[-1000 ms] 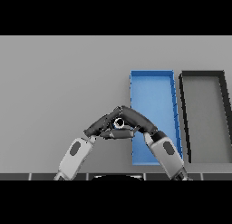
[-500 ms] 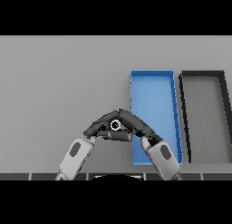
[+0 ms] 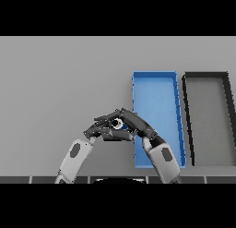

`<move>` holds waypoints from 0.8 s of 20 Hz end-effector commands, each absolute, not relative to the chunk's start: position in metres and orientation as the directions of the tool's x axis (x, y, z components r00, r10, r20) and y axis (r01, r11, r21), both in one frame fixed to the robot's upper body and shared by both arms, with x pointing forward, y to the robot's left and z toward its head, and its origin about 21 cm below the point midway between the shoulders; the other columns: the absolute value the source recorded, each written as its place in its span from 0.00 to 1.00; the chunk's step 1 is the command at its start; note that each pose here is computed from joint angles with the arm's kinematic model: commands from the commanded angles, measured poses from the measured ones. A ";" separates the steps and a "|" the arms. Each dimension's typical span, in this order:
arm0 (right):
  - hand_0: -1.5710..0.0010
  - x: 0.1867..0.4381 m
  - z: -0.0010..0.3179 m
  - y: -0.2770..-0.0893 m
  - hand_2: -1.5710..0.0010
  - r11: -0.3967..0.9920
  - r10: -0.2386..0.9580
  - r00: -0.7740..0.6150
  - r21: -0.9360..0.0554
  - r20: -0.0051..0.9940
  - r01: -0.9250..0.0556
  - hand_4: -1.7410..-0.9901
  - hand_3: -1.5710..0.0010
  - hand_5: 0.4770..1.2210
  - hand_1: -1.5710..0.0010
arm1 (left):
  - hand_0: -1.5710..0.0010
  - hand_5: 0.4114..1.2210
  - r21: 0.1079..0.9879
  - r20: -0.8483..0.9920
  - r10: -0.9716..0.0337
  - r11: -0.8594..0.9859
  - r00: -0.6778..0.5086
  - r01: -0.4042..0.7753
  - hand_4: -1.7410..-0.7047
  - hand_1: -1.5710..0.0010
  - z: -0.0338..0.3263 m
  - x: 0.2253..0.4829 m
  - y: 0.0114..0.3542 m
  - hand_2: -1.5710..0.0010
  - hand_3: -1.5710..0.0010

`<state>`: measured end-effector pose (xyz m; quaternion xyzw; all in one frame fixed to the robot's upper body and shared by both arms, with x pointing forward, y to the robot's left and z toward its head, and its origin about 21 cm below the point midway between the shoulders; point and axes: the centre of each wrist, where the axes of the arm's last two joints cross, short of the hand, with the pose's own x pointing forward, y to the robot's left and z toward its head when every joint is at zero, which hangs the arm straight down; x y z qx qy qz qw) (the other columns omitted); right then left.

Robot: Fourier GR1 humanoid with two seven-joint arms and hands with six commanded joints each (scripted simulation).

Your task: Pick up the blue pipe and place it into the blue bin.

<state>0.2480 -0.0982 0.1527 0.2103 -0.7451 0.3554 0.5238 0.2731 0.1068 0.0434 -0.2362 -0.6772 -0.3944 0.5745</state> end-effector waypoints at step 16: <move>0.00 0.258 0.222 -0.120 0.00 0.706 -0.158 -0.344 -0.138 0.926 -0.695 0.33 0.00 1.00 0.00 | 1.00 0.08 0.233 0.971 -0.194 0.607 -0.142 0.760 0.75 1.00 0.035 0.271 0.106 1.00 1.00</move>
